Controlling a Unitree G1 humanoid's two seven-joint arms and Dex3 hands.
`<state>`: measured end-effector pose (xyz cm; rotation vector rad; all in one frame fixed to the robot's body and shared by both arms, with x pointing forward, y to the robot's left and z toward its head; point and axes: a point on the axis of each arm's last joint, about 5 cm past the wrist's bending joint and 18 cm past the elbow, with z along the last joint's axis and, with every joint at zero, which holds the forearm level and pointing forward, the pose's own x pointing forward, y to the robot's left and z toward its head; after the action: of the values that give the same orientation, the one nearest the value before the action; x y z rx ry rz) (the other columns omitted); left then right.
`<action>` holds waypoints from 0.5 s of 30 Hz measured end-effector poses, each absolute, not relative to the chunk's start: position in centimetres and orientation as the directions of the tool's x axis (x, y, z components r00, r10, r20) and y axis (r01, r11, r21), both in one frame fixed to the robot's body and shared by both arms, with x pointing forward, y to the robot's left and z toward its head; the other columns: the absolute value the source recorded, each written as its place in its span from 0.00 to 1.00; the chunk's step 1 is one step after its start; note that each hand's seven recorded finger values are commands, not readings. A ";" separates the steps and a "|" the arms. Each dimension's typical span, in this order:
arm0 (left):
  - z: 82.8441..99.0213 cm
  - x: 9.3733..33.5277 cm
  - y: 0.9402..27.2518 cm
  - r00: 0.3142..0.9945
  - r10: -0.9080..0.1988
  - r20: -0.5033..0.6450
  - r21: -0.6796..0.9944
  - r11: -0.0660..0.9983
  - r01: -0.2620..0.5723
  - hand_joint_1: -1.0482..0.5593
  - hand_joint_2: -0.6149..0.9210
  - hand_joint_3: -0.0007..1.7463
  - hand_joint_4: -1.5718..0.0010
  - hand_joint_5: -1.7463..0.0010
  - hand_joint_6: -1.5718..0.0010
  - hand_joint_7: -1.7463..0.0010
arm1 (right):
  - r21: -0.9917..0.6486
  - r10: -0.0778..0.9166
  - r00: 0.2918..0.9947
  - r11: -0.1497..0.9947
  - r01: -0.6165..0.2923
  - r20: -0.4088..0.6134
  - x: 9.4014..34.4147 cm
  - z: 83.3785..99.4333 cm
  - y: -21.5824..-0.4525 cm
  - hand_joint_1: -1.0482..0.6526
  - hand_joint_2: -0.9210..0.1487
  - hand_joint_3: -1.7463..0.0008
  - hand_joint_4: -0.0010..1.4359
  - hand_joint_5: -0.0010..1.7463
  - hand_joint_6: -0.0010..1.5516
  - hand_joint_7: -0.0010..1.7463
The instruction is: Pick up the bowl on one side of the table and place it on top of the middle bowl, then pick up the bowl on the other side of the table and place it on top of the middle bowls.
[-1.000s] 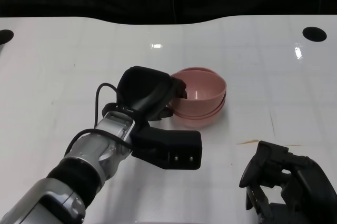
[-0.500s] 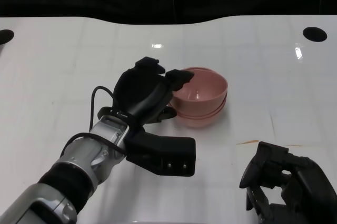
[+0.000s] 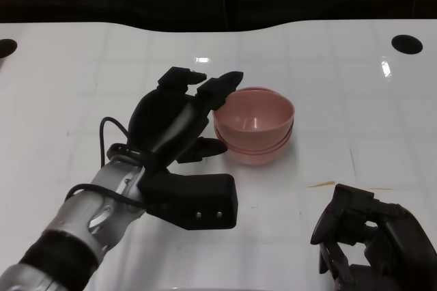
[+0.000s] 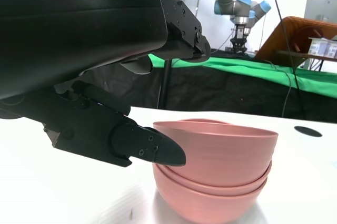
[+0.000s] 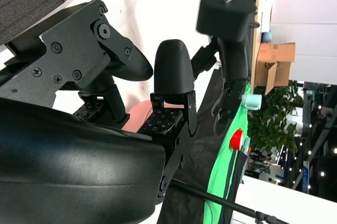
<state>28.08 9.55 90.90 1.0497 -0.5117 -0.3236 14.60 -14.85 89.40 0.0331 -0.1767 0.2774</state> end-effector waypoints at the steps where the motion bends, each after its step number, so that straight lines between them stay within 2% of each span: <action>1: 91.0 27.9 9.8 0.837 -0.491 0.240 0.881 0.472 0.024 0.31 1.00 0.10 1.00 0.71 0.88 0.99 | 0.009 0.268 0.947 0.962 -0.274 0.178 14.6 89.4 -14.9 0.55 0.39 0.28 0.55 0.97 0.49 0.79; 9: 91.3 27.5 10.3 0.838 -0.499 0.221 0.881 0.470 0.047 0.31 1.00 0.10 1.00 0.72 0.89 0.99 | 0.011 0.269 0.946 0.961 -0.275 0.179 14.6 89.4 -14.9 0.55 0.39 0.28 0.55 0.97 0.49 0.79; 10: 91.5 27.3 10.6 0.841 -0.494 0.220 0.872 0.486 0.057 0.29 1.00 0.10 1.00 0.75 0.89 1.00 | 0.012 0.272 0.945 0.960 -0.279 0.180 14.7 89.4 -14.8 0.55 0.39 0.28 0.55 0.97 0.48 0.79; 13: 92.9 25.6 12.8 0.830 -0.501 0.245 0.822 0.561 0.096 0.29 1.00 0.11 1.00 0.77 0.89 0.99 | 0.022 0.270 0.946 0.960 -0.278 0.179 14.5 89.4 -15.0 0.55 0.38 0.29 0.56 0.96 0.49 0.78; 15: 93.6 24.6 14.5 0.826 -0.501 0.257 0.815 0.572 0.093 0.29 1.00 0.11 1.00 0.77 0.89 0.99 | 0.025 0.267 0.947 0.961 -0.275 0.178 14.5 89.3 -15.0 0.55 0.37 0.29 0.56 0.96 0.49 0.78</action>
<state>24.63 14.54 93.59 0.9019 -0.5005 -0.3660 14.52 -15.03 89.35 0.0502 -0.1742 0.2760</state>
